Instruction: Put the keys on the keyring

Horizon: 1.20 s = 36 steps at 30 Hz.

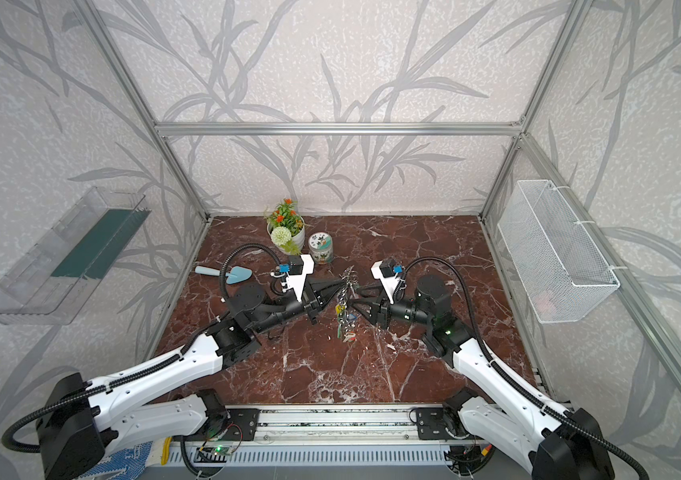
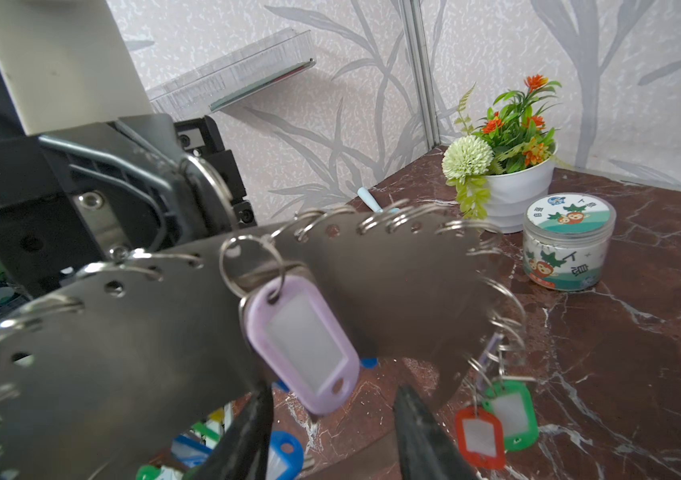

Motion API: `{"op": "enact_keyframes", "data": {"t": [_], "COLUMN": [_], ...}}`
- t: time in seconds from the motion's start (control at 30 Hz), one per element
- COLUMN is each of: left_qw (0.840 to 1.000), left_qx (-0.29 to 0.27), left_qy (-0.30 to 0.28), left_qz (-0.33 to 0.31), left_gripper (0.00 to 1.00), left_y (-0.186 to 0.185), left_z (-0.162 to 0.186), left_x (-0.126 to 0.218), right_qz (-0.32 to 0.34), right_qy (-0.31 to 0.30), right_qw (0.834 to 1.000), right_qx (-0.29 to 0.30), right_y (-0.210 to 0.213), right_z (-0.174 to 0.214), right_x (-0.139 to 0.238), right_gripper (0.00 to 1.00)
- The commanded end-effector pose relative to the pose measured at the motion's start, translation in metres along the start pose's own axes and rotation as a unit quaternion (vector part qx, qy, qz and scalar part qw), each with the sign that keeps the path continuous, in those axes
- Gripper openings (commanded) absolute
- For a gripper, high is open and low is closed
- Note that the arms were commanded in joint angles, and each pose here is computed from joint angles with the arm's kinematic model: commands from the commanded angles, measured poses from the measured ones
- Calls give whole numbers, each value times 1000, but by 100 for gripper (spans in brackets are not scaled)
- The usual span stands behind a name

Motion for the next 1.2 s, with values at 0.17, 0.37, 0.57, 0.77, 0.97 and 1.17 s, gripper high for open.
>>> {"op": "enact_keyframes", "data": {"t": [0.17,0.37,0.57,0.77,0.97,1.17], "left_qw": [1000,999,999,999,999,999], "left_qx": [-5,-6,-7,-5,-7,-8], "left_qy": [-22,-30,-33,-35,-42,-44], "left_qz": [21,11,15,21,20,21], "left_gripper": [0,0,0,0,0,0], "left_y": [-5,-3,-5,-5,-7,-7], "left_z": [-8,-8,-10,-11,-14,-16], "left_x": [-2,-2,-2,-2,-1,-1], "right_qz": [19,35,35,36,35,57], "right_qy": [-26,-26,-21,-14,-2,9], "right_qw": [998,998,998,999,999,998], "right_qx": [59,54,39,36,21,10], "right_y": [15,14,13,12,8,2], "right_z": [-29,-23,-12,-6,3,11], "right_x": [14,17,18,18,16,14], "right_gripper": [48,49,50,51,52,52]}}
Point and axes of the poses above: each gripper's point midway between its finger pads, its own x axis back along the fingers, its own y axis along the line the jaws close on, z = x × y, the point moved 10 cm from there along x, back along the fingers, and after that the axes turned 3 degrees about x, right-handed, at the moved point
